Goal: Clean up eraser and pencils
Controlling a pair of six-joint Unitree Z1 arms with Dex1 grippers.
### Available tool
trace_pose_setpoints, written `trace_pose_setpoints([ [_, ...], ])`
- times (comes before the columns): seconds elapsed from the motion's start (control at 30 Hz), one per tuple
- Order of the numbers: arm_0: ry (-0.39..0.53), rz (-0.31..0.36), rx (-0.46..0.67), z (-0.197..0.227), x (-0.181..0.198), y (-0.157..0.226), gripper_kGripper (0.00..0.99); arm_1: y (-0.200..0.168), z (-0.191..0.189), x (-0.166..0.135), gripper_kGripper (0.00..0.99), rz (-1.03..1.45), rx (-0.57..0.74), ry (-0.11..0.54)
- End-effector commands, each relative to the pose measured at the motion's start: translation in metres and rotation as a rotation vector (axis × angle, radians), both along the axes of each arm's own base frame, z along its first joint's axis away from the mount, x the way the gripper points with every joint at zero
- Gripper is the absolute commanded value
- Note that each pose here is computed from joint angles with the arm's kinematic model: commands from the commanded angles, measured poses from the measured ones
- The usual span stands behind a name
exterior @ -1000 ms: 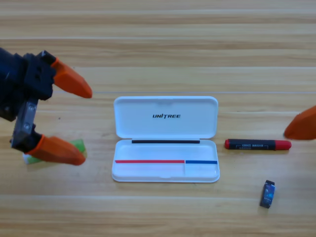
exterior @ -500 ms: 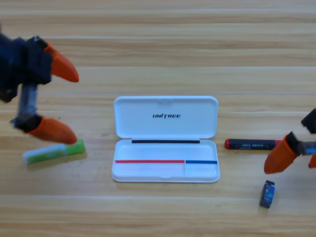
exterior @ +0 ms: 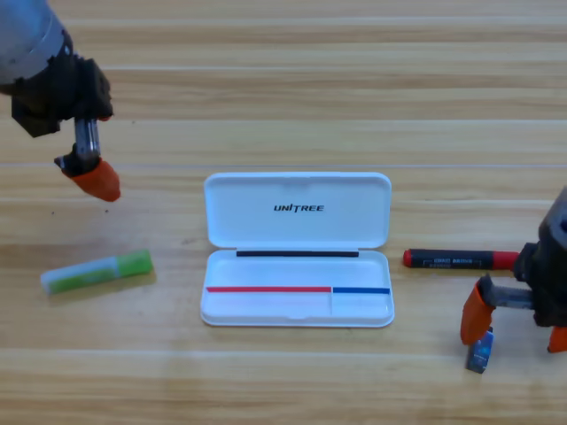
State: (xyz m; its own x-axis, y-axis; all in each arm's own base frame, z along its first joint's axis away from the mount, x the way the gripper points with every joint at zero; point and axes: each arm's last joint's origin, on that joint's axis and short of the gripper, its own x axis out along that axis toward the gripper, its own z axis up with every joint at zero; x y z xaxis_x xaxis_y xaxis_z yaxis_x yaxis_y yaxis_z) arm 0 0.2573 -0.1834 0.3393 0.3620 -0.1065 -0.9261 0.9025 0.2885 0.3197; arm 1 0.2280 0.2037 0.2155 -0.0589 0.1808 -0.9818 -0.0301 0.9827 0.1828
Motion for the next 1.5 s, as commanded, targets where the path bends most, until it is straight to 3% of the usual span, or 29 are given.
trace_pose_setpoints([
  [0.03, 0.103, 0.072, 0.084, -0.038, 0.035, 0.018, 0.945, 0.005, -0.028, 0.009, 0.922, -0.049, -0.082, 0.062],
  [0.37, 0.231, 0.057, 0.140, -0.101, 0.044, 0.023, 0.963, 0.019, -0.039, 0.009, 0.845, -0.050, -0.100, 0.083],
  [0.73, 0.263, 0.022, 0.111, -0.141, 0.031, 0.032, 0.960, 0.034, -0.049, 0.005, 0.782, -0.022, -0.120, 0.104],
  [0.93, 0.266, 0.017, 0.104, -0.151, 0.030, 0.034, 0.960, 0.036, -0.055, 0.003, 0.499, -0.017, -0.136, 0.119],
  [1.17, 0.276, 0.013, 0.105, -0.161, 0.028, 0.036, 0.960, 0.037, -0.058, 0.004, 0.000, 0.013, -0.141, 0.126],
  [1.27, 0.281, 0.010, 0.103, -0.164, 0.028, 0.036, 0.960, 0.043, -0.040, 0.006, 0.000, 0.257, -0.091, 0.080],
  [1.37, 0.285, 0.005, 0.102, -0.167, 0.026, 0.037, 0.962, 0.052, -0.010, 0.005, 0.000, 0.637, -0.055, -0.015],
  [1.5, 0.290, 0.007, 0.099, -0.173, 0.025, 0.041, 0.962, 0.063, 0.023, -0.002, 0.000, 1.108, -0.147, -0.163],
])
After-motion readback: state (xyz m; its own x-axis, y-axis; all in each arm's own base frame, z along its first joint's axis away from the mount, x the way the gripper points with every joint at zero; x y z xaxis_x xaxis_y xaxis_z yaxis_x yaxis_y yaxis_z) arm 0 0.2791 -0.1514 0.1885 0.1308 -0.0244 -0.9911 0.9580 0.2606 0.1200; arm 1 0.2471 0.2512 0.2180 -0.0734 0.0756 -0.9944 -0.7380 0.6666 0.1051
